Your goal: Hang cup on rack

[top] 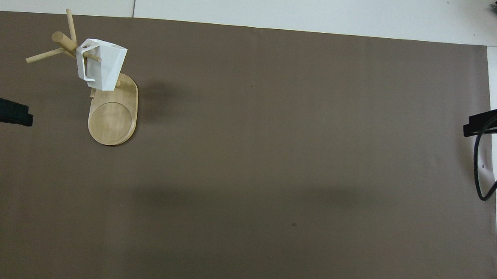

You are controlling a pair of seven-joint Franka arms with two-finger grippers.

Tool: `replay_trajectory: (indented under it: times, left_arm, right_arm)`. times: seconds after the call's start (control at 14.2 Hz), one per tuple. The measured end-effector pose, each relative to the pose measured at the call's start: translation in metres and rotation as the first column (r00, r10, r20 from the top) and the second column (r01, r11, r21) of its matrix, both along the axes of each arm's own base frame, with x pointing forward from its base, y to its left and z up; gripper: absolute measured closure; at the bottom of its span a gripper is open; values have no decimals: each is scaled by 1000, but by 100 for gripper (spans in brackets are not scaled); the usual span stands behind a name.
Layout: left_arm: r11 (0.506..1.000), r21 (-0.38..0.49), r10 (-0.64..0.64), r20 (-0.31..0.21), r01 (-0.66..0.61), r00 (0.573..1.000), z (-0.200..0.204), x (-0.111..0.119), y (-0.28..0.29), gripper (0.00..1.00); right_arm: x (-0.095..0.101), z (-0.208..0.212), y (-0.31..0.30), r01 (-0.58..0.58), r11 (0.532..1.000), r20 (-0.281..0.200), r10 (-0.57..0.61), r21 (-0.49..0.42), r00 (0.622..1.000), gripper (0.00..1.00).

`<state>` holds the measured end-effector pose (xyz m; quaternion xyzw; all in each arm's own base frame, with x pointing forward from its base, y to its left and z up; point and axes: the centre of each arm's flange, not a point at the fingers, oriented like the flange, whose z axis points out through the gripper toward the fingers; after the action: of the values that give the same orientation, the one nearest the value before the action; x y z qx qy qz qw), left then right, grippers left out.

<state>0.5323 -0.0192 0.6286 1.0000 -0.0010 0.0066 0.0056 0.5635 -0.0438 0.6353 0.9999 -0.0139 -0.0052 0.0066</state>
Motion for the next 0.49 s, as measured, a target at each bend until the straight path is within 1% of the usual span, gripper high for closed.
replay_trajectory:
  times: [0.14,0.49]
  left_arm:
    - [1000,-2,-4,-9,4,1000,-5,5,-2,0]
    - [1000,-2,6,-2,-6,1000,-1,5,3,0]
  right_arm:
    - [0,0,0,0,1000,0,0,0,1000,0]
    - [0,0,0,-1,1000,-1,1,0,1000,0]
